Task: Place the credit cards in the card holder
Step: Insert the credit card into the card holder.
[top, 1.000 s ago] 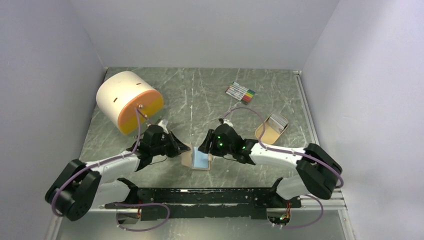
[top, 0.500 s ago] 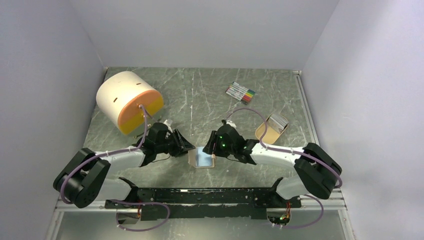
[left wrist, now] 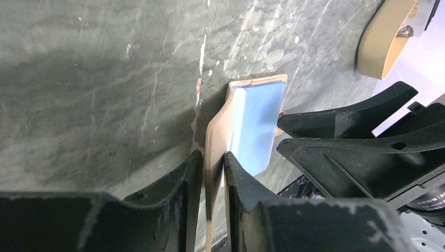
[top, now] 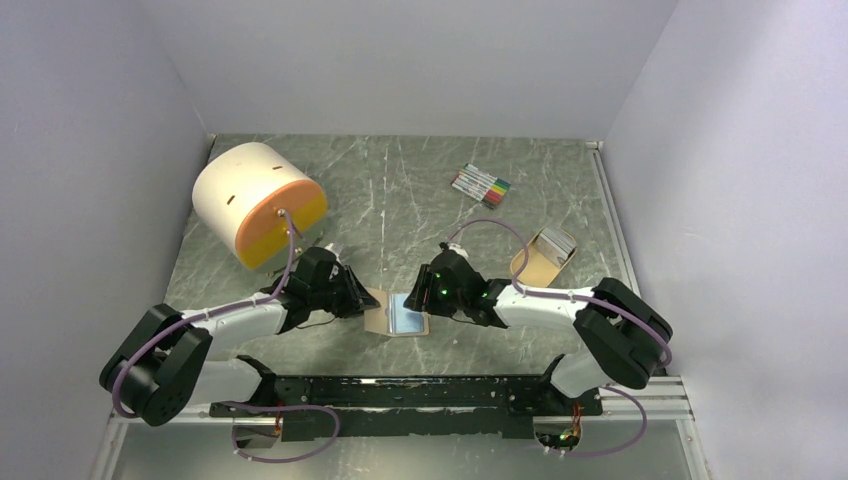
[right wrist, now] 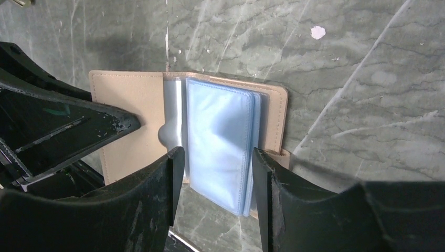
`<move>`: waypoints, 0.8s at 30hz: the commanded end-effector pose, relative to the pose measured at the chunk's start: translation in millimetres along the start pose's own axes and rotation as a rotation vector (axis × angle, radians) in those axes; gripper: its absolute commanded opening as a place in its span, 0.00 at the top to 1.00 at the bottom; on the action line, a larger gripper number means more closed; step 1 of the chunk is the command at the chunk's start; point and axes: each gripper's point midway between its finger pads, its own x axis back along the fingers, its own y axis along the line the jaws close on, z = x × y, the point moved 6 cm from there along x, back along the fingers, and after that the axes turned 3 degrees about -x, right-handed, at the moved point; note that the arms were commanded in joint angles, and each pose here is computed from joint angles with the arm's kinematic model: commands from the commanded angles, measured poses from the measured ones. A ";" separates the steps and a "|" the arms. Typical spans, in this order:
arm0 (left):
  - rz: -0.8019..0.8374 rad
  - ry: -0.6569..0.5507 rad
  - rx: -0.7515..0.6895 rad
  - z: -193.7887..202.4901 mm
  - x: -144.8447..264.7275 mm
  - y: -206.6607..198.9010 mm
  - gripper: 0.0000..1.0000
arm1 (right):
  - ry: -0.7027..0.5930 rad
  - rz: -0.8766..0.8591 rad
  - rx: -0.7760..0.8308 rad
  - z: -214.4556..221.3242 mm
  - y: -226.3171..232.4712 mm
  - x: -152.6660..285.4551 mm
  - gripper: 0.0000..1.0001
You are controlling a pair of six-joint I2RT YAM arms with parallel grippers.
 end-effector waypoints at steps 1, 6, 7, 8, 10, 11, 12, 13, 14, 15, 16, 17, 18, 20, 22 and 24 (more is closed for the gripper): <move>0.010 -0.022 -0.037 -5.9 1.4 -7.2 0.74 | -0.004 -0.014 -0.010 -2.0 2.9 -5.8 0.46; 0.008 -0.020 -0.036 -4.2 1.3 -4.8 0.78 | 0.001 -0.020 -0.014 -1.4 3.4 -7.6 0.47; 0.009 -0.021 -0.036 -4.1 1.3 -4.4 0.78 | 0.001 -0.022 -0.012 -1.7 3.9 -7.7 0.47; 0.008 -0.020 -0.037 -3.7 1.2 -3.7 0.79 | 0.001 -0.025 -0.012 -1.9 4.9 -7.6 0.47; 0.006 -0.021 -0.037 -3.7 0.8 -3.2 0.80 | 0.001 -0.037 -0.010 -2.4 7.1 -7.2 0.47; 0.005 -0.017 -0.038 -3.1 0.4 -2.7 0.81 | 0.004 -0.045 -0.013 -2.6 8.7 -7.0 0.47; 0.008 -0.016 -0.038 -3.3 0.0 -3.2 0.82 | 0.004 -0.053 -0.012 -2.7 10.4 -6.6 0.47; 0.011 -0.014 -0.039 -3.2 -0.4 -3.6 0.82 | 0.006 -0.062 -0.012 -3.1 12.3 -6.3 0.47; 0.011 -0.012 -0.038 -2.9 -0.9 -2.8 0.82 | 0.009 -0.070 -0.009 -2.9 13.8 -6.0 0.47; 0.011 -0.010 -0.036 -3.0 -1.3 -2.9 0.82 | 0.011 -0.077 -0.005 -3.4 15.5 -6.0 0.47; 0.013 -0.009 -0.038 -3.0 -1.6 -3.5 0.83 | 0.013 -0.082 -0.002 -3.6 17.1 -6.1 0.47; 0.014 -0.009 -0.038 -2.9 -1.6 -3.7 0.83 | 0.018 -0.085 0.002 -3.1 18.1 -6.3 0.47; 0.013 -0.009 -0.037 -3.0 -1.8 -3.5 0.82 | 0.021 -0.084 0.009 -2.9 18.4 -6.7 0.47; 0.015 -0.008 -0.039 -3.0 -1.7 -4.2 0.82 | 0.034 -0.085 0.017 -1.0 18.8 -7.3 0.47; 0.013 -0.008 -0.038 -2.8 -1.6 -3.9 0.83 | 0.044 -0.100 0.019 0.6 20.1 -7.2 0.47; 0.014 -0.010 -0.038 -2.9 -1.4 -4.0 0.83 | 0.052 -0.103 0.012 2.2 19.6 -8.1 0.47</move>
